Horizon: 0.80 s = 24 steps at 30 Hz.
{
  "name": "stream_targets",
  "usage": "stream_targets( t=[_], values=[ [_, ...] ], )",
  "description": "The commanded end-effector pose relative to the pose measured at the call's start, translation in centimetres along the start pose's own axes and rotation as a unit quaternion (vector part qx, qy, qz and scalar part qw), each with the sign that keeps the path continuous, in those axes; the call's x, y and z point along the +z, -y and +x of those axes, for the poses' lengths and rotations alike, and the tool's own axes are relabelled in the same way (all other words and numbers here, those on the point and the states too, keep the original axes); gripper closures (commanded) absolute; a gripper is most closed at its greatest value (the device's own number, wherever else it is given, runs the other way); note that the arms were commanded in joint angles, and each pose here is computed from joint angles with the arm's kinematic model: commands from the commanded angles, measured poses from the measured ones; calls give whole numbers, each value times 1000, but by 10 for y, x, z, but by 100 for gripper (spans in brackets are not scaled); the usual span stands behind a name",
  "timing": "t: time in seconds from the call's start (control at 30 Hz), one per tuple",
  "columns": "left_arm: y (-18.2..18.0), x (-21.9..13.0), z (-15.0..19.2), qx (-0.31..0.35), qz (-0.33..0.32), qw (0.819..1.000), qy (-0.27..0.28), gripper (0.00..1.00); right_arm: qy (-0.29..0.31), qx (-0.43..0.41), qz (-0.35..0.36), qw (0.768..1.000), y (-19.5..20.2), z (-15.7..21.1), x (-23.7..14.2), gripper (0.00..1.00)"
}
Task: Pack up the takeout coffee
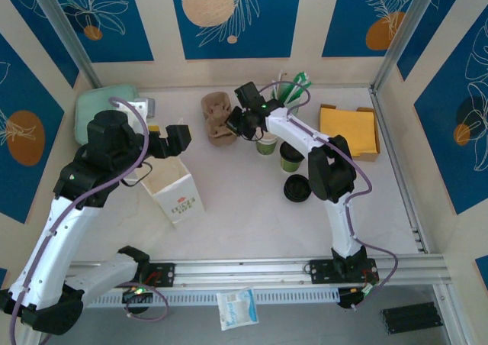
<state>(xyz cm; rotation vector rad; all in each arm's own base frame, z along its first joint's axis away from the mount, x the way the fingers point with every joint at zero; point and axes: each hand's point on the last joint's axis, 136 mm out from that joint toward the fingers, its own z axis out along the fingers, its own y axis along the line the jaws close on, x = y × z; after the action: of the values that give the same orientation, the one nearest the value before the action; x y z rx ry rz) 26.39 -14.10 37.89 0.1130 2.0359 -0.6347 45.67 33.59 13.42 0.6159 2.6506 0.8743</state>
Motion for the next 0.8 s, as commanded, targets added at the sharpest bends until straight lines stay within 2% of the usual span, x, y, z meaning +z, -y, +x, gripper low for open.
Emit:
stream_targets(
  t=[0.0, 0.5, 0.77],
  values=[
    [6, 2, -1, 3, 16, 1000, 2, 1, -1, -18, -32, 999, -23, -6, -15, 100],
    [9, 1, -5, 0, 20, 1000, 4, 1, 3, -55, -94, 994, -65, -16, -53, 100],
    [27, -7, -16, -19, 57, 998, 10, 1, 0, -78, -125, 989, -80, -3, -84, 100]
  ],
)
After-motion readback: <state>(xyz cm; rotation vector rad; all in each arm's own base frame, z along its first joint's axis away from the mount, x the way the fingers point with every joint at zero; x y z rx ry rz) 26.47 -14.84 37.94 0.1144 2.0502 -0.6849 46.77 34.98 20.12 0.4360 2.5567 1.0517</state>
